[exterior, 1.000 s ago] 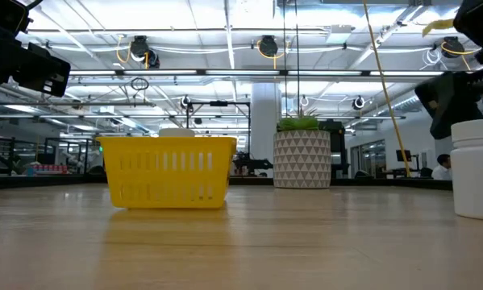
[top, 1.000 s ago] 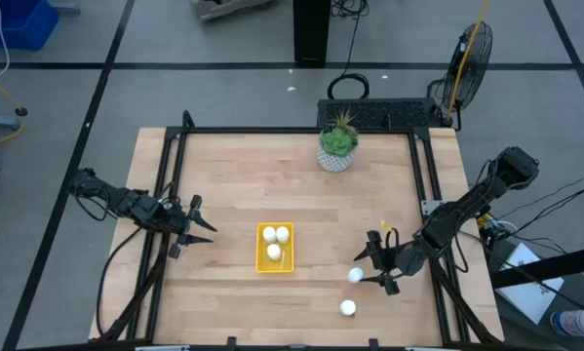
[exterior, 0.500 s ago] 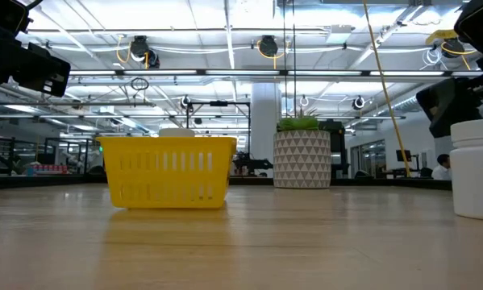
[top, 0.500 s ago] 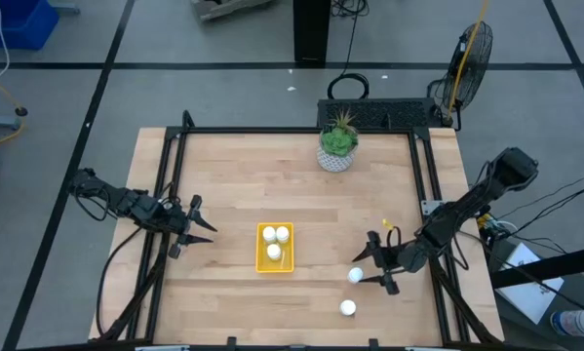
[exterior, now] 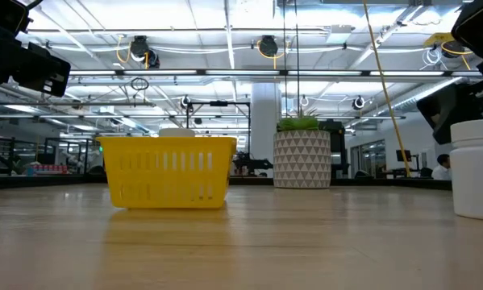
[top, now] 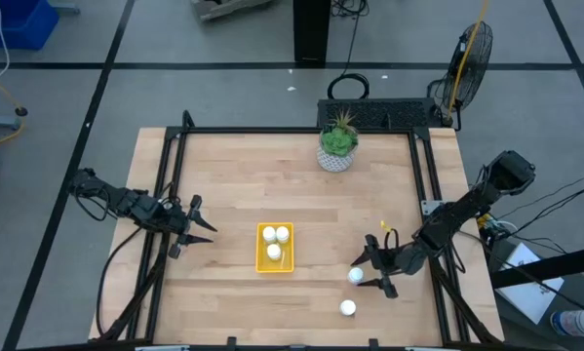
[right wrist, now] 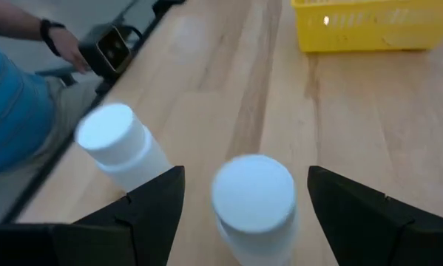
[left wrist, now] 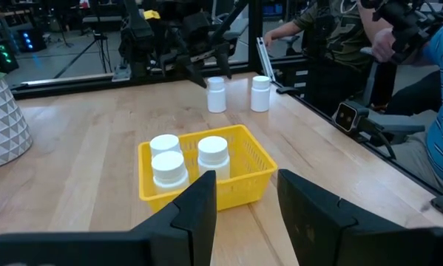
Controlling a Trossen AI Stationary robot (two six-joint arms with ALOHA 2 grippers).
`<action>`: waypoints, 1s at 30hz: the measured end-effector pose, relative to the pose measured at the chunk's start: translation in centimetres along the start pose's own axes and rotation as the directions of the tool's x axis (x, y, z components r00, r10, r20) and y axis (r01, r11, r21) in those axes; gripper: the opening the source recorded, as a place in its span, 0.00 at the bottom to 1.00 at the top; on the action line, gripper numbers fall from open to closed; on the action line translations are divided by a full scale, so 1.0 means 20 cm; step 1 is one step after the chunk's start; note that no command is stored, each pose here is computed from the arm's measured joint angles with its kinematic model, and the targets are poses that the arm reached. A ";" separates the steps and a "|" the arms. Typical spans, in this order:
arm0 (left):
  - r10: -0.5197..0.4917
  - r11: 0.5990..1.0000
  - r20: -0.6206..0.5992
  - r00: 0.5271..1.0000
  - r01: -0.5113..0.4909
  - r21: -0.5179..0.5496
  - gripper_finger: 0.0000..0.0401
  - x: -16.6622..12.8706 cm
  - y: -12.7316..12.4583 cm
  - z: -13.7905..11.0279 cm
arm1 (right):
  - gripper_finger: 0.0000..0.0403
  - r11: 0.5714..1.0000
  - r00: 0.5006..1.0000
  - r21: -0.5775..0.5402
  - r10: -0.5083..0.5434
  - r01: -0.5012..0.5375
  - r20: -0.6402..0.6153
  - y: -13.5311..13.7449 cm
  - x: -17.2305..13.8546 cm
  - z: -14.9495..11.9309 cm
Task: Pick and place pill bottles into a basket
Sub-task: Put the white pill bottle into the yellow basket
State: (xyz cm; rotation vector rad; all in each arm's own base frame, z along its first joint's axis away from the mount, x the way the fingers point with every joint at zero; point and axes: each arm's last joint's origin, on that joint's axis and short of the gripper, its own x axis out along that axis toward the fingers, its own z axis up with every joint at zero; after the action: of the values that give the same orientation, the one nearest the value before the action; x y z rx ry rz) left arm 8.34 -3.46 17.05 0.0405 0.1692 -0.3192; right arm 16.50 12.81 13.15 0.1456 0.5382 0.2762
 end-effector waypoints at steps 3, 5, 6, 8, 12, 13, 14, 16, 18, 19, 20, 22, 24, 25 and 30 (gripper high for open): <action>0.000 1.000 0.000 1.000 0.000 0.000 0.37 0.00 0.00 0.00 | 0.69 1.000 1.000 0.019 0.009 -0.009 0.015 0.00 0.00 0.01; 0.000 1.000 -0.001 1.000 0.000 -0.001 0.37 0.00 0.00 0.00 | 0.69 1.000 1.000 0.020 0.008 -0.008 0.014 0.00 0.00 0.01; 0.000 1.000 0.000 1.000 0.000 -0.001 0.37 0.00 0.00 0.00 | 0.69 1.000 1.000 0.020 0.008 -0.008 0.014 0.00 0.00 0.01; 0.000 1.000 -0.001 1.000 0.000 0.000 0.37 0.00 0.00 0.00 | 0.69 1.000 1.000 0.020 0.008 -0.008 0.014 0.00 0.00 0.01; 0.000 1.000 0.000 1.000 0.000 -0.001 0.37 0.00 0.00 0.00 | 0.69 1.000 1.000 0.008 0.005 -0.006 0.011 0.00 0.00 0.01; 0.000 1.000 0.000 1.000 0.000 0.000 0.37 0.00 0.00 0.00 | 0.69 1.000 1.000 -0.002 0.003 -0.003 0.006 0.00 0.00 0.00; 0.000 1.000 0.000 1.000 0.000 0.000 0.37 0.00 0.00 0.00 | 0.69 1.000 1.000 -0.012 0.000 0.000 0.001 0.00 0.00 0.00; 0.000 1.000 0.000 1.000 0.000 -0.001 0.37 0.00 0.00 0.00 | 0.69 1.000 1.000 -0.027 -0.011 0.010 -0.006 0.00 0.00 0.00; 0.000 1.000 0.000 1.000 0.000 0.000 0.37 0.00 0.00 0.00 | 0.69 0.999 1.000 -0.043 -0.027 0.027 0.001 0.00 0.00 0.00; 0.000 1.000 -0.001 1.000 0.000 0.000 0.37 0.00 0.00 0.00 | 0.69 0.998 1.000 -0.050 -0.028 0.028 0.004 0.00 0.00 0.00; 0.000 1.000 0.000 1.000 0.000 0.000 0.37 0.00 0.00 0.00 | 0.69 0.998 1.000 -0.058 -0.027 0.028 0.005 0.00 0.00 0.00; 0.000 1.000 0.000 1.000 0.000 0.000 0.37 0.00 0.00 0.00 | 0.69 0.997 1.000 -0.066 -0.028 0.028 0.006 0.00 0.00 0.00; 0.000 1.000 -0.001 1.000 0.000 0.000 0.37 0.00 0.00 0.00 | 0.69 0.997 1.000 -0.066 -0.028 0.028 0.006 0.00 0.00 0.00; 0.000 1.000 -0.001 1.000 0.000 0.000 0.37 0.00 0.00 0.00 | 0.69 0.997 1.000 -0.066 -0.028 0.028 0.006 0.00 0.00 0.00; 0.000 1.000 -0.001 1.000 0.000 0.000 0.37 0.00 0.00 0.00 | 0.69 0.998 1.000 -0.064 -0.024 0.025 0.014 0.00 0.00 0.01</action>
State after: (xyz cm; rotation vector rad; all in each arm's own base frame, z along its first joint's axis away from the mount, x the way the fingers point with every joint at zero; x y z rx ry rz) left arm 8.35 -3.46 17.05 0.0406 0.1698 -0.3191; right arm 16.59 12.80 13.25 0.0781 0.5171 0.2682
